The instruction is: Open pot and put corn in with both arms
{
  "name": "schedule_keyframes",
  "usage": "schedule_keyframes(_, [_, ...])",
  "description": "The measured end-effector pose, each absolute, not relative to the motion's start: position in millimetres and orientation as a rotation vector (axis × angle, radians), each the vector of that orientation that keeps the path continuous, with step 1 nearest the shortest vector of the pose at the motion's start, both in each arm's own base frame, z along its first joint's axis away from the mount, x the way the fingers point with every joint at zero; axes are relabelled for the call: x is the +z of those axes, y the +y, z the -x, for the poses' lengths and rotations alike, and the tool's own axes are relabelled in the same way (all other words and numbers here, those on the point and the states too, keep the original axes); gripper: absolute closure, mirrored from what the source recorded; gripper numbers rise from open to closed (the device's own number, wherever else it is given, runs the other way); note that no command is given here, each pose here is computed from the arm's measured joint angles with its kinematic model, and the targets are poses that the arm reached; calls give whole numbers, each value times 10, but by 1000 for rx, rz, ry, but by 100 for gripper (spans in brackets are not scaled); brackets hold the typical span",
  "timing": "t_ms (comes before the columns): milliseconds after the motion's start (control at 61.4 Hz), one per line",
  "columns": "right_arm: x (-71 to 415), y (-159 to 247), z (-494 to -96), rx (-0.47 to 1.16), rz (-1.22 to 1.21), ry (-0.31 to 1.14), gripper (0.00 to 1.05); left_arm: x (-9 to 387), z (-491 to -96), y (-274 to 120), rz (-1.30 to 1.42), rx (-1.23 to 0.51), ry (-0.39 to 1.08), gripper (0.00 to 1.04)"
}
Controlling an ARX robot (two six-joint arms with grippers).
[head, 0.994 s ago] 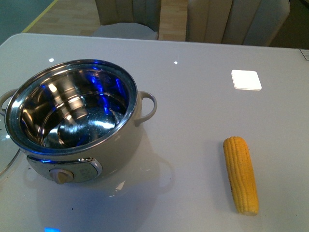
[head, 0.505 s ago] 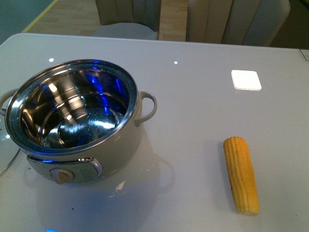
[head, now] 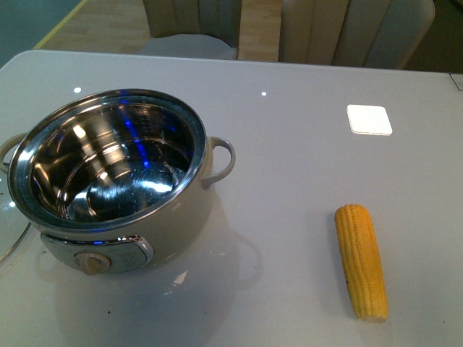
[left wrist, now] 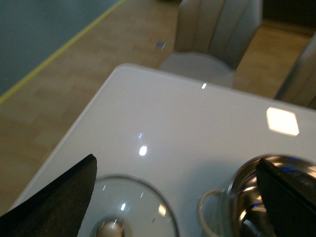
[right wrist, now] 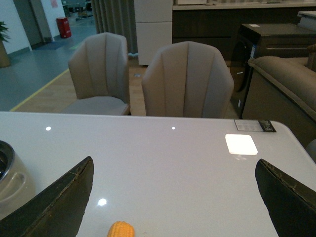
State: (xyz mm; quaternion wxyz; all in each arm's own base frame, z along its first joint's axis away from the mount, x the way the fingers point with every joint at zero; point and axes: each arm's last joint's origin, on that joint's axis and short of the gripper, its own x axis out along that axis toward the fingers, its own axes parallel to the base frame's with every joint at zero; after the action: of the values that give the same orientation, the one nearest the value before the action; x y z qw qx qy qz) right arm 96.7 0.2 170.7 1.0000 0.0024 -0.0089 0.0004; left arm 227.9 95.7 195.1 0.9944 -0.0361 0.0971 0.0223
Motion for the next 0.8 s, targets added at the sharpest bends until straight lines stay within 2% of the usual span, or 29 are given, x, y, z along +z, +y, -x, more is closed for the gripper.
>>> schedule_keyframes(49, [1707, 3, -967, 1, -5, -18, 9, 2058, -2053, 711, 14, 28, 62, 29])
schedule_keyframes(130, [1707, 3, -966, 2, -5, -18, 9, 2069, -1851, 504, -7, 0, 7, 45])
schedule_keyframes(440, [1707, 3, -967, 1, -5, -18, 9, 1873, -1562, 239, -4, 9, 9, 102])
schedule_keyframes(799, [1707, 2, -967, 1, -5, -18, 9, 1763, -1354, 44, -2, 26, 8, 101])
